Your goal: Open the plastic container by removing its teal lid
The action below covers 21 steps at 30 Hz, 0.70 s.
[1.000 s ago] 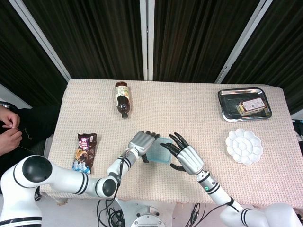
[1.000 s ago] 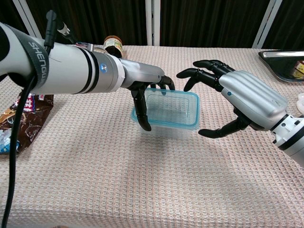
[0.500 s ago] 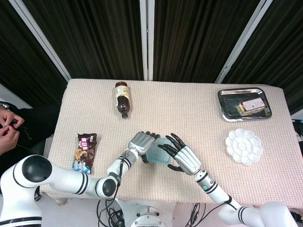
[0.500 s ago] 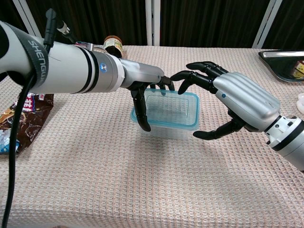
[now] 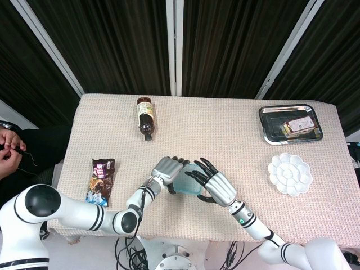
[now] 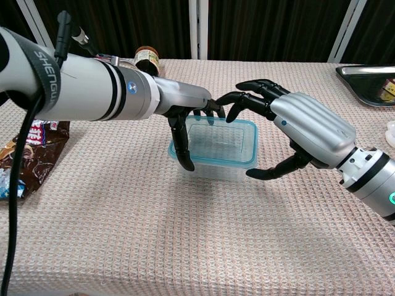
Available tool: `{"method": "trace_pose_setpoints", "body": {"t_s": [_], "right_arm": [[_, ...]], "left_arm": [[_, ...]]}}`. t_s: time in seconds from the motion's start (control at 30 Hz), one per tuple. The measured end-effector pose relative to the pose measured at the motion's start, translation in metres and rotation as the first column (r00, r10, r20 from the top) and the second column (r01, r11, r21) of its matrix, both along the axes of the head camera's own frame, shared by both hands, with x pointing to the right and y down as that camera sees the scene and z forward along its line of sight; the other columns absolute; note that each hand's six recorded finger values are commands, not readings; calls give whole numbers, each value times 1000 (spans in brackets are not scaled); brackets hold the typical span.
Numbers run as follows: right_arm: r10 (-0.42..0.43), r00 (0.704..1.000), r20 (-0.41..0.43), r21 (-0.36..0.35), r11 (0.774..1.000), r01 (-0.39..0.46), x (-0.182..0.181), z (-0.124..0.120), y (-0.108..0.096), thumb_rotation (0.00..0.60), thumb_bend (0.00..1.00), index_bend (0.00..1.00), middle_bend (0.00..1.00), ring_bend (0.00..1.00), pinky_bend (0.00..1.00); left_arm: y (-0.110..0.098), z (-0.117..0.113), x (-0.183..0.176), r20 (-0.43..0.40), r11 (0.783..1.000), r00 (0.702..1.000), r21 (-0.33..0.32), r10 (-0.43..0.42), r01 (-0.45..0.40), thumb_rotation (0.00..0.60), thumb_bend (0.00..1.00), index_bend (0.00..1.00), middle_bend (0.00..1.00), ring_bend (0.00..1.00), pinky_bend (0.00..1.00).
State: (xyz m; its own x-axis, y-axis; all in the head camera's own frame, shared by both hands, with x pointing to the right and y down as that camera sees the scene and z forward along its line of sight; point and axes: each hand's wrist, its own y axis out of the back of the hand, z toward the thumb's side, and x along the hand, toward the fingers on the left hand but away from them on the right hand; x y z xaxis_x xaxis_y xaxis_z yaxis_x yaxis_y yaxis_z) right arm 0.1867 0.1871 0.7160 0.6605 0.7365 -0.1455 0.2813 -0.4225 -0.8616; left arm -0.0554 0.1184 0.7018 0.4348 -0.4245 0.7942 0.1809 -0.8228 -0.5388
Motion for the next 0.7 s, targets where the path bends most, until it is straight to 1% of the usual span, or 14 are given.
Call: {"method": "trace_pose_setpoints", "body": {"t_s": [0.2, 0.37, 0.7], "right_arm": [[-9, 1000, 16, 2, 1000, 9, -1, -1, -2, 600, 26, 175, 296, 62, 0], [-4, 999, 40, -1, 1000, 4, 1, -4, -5, 600, 26, 178, 299, 62, 0], [6, 999, 48, -3, 1000, -6, 4, -8, -7, 600, 26, 183, 302, 62, 0]], "left_arm": [[1, 1, 0, 0, 1000, 1000, -3, 6, -6, 600, 49, 156, 240, 132, 295], [1, 2, -1, 9, 999, 1000, 20, 26, -26, 600, 48, 156, 240, 132, 294], [1, 3, 2, 6, 999, 1000, 32, 27, -27, 600, 49, 156, 240, 132, 295]]}}
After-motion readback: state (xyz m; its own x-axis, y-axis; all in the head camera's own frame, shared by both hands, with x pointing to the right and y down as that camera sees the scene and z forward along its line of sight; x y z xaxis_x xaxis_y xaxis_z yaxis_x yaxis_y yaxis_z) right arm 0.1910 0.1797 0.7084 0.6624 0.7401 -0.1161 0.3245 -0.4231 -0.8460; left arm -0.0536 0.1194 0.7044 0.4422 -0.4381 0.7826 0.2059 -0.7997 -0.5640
